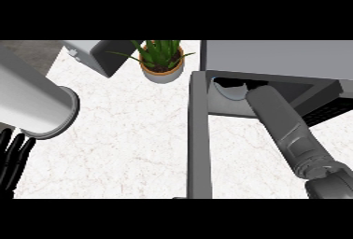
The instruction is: Pick up the milk, place it into the microwave and close the microwave
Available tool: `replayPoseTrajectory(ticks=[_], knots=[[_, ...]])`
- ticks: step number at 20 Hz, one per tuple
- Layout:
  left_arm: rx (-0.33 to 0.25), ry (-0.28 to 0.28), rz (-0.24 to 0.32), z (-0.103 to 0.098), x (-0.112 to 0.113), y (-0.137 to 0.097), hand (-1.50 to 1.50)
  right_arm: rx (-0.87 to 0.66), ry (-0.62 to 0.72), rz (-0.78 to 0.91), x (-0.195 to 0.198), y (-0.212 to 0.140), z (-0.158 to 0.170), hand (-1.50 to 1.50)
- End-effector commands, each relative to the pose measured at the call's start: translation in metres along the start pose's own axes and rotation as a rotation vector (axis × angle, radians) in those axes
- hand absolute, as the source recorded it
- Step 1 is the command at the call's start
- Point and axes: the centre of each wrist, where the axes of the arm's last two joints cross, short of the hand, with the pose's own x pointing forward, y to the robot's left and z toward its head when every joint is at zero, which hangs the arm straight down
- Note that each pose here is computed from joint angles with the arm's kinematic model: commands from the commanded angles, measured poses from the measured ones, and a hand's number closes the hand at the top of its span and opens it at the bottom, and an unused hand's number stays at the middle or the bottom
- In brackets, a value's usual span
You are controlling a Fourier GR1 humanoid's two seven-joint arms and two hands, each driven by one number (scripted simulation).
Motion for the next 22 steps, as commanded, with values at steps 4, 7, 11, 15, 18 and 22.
replayPoseTrajectory(ticks=[4, 7, 11, 15, 18, 22], knots=[[0.002, -0.004, -0.012, 0.005, 0.001, -0.004, -1.5, -0.084, 0.038, -0.021, 0.005, -0.018, -0.017, -1.5], [-0.008, 0.006, -0.012, 0.0, 0.003, -0.01, -1.5, -0.107, 0.008, -0.009, -0.012, -0.013, -0.002, -1.5], [0.003, -0.015, -0.032, 0.004, 0.008, -0.014, -1.5, -0.128, 0.014, -0.014, -0.018, -0.036, -0.015, -1.5], [-0.014, 0.012, -0.013, 0.012, 0.014, -0.008, -1.5, -0.162, -0.003, -0.006, -0.04, -0.036, 0.003, -1.5], [-0.003, 0.002, -0.011, 0.015, 0.018, -0.021, -1.5, -0.183, 0.006, -0.03, -0.012, -0.052, -0.028, -1.5], [0.016, 0.001, -0.025, 0.002, 0.014, -0.018, -1.5, -0.095, -0.003, -0.151, -0.052, -0.063, -0.004, -1.5]])
